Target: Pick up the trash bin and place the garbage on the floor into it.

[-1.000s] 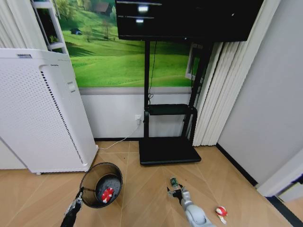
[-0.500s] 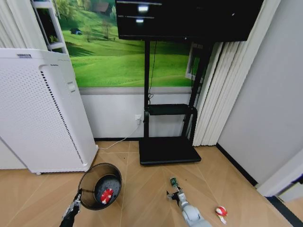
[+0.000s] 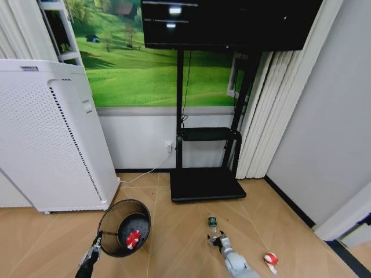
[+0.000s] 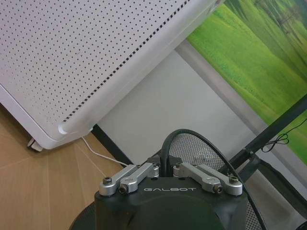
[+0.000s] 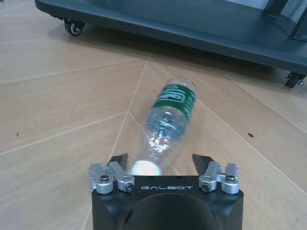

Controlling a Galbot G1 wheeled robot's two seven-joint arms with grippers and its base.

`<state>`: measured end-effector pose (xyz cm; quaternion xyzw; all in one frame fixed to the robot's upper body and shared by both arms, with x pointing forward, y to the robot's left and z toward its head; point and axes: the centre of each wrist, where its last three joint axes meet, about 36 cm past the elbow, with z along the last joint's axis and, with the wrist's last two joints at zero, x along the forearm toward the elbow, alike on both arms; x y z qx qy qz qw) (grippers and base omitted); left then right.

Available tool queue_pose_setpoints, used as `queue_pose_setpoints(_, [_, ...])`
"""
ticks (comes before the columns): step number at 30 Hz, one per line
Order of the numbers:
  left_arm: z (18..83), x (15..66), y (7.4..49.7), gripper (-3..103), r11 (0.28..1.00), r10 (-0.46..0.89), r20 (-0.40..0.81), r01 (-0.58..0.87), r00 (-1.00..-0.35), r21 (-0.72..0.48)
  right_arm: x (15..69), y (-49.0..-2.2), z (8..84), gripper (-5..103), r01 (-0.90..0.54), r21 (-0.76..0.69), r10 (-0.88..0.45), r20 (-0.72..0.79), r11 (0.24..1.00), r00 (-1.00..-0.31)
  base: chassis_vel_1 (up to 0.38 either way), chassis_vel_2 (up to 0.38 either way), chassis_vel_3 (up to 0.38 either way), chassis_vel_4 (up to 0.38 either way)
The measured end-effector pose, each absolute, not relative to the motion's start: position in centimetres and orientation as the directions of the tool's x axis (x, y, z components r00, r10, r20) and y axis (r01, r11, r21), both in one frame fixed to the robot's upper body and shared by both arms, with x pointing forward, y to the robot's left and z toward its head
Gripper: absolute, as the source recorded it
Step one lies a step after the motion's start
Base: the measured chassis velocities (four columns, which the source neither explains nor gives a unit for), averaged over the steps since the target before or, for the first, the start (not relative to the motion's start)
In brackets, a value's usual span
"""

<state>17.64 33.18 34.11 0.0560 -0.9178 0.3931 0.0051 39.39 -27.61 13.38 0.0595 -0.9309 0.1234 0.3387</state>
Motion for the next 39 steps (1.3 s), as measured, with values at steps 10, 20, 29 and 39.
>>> queue_pose_setpoints(10, [34.3,17.6,33.4,7,0.681,-0.101,0.047,-0.103,-0.994,-0.725,39.0,-27.5,12.8,45,-0.193,-0.207,-0.006,0.665,0.959,-0.746,0.0,0.0,0.0,0.0])
queue_pose_setpoints(20, [34.2,17.4,33.4,7,0.672,-0.111,0.048,-0.111,-0.993,-0.732,38.8,-27.9,12.7,30,-0.205,-0.217,-0.007,0.671,0.954,-0.742,0.0,0.0,0.0,0.0])
queue_pose_setpoints(29, [34.3,18.6,33.0,7,0.696,-0.091,0.041,-0.093,-0.995,-0.712,38.5,-29.7,14.9,30,-0.173,-0.187,-0.042,0.553,0.967,-0.832,0.0,0.0,0.0,0.0])
queue_pose_setpoints(39, [34.9,27.0,32.9,7,0.772,-0.005,-0.001,-0.004,-1.0,-0.635,33.9,-34.7,26.2,30,-0.128,-0.048,-0.117,0.184,0.991,-0.976,0.0,0.0,0.0,0.0])
